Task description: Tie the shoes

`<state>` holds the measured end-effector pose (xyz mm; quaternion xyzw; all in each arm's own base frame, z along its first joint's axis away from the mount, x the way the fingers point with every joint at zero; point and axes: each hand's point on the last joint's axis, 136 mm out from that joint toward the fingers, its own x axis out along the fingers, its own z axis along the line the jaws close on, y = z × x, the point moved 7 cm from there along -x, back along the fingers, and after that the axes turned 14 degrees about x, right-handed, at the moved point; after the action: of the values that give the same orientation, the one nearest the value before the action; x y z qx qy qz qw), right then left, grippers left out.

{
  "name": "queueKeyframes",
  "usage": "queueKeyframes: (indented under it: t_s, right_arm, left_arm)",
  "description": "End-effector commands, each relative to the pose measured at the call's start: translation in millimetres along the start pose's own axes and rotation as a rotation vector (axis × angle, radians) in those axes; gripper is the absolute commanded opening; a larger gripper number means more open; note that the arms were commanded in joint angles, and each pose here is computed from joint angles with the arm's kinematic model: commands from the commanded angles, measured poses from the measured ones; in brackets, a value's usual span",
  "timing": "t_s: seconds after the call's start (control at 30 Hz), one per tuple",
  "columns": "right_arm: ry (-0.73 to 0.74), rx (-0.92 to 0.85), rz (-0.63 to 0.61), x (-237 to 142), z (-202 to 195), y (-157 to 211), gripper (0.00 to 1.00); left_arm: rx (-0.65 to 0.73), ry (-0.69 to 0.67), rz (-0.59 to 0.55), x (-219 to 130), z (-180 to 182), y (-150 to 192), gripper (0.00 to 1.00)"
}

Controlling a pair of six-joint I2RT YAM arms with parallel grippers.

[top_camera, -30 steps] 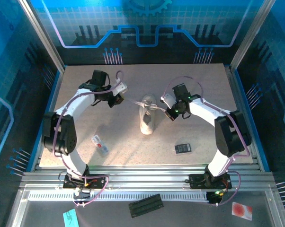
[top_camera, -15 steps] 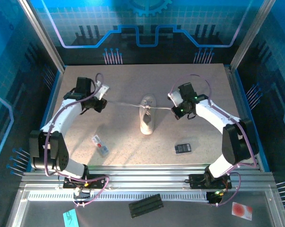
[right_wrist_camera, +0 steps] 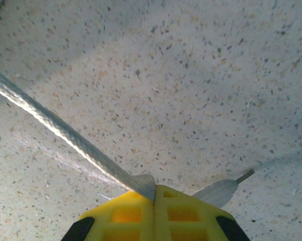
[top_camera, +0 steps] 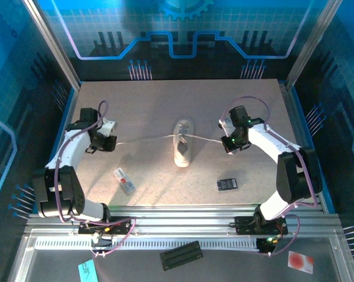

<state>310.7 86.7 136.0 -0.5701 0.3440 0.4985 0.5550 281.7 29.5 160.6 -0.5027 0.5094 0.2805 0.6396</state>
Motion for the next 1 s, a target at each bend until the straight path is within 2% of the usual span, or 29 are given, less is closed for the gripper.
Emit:
queueKeyframes:
  t_s: [0.0,0.17,0.3,0.37,0.43,0.5,0.63,0.67,0.83,0.9,0.97]
  right_arm:
    - [0.032,0.058,0.084,4,-11,10,0.0]
    - [0.03,0.078,0.114,10,-13,10,0.0]
    - [-0.02,0.062,0.072,3,-7,3,0.01]
    - [-0.046,0.048,0.026,-6,-2,-3,0.12]
    - [-0.09,0.025,-0.027,-20,5,-11,0.27]
    - [-0.124,0.006,-0.076,-35,10,-18,0.36]
    - [-0.193,-0.039,-0.159,-62,20,-29,0.45]
    - [-0.208,-0.052,-0.171,-66,23,-30,0.46]
    - [-0.257,-0.175,-0.191,-61,45,-25,0.48]
    - [-0.241,-0.252,-0.166,-48,57,-20,0.5]
    - [-0.211,-0.327,-0.134,-32,67,-15,0.51]
  left_arm:
    - [-0.051,-0.01,0.091,-4,1,27,0.0]
    - [-0.067,-0.004,0.074,-6,1,33,0.0]
    - [-0.055,0.017,0.045,-8,0,28,0.0]
    - [-0.047,0.025,0.032,-9,-1,27,0.02]
    - [-0.038,0.024,0.01,-13,-2,25,0.17]
    - [-0.027,0.021,-0.009,-18,-5,25,0.3]
    - [-0.001,0.013,-0.049,-31,-11,26,0.43]
    - [0.008,0.015,-0.067,-34,-13,25,0.44]
    - [0.134,0.15,-0.278,-48,-40,3,0.45]
    - [0.274,0.185,-0.332,-43,-61,-12,0.46]
    - [0.437,0.194,-0.334,-33,-82,-23,0.48]
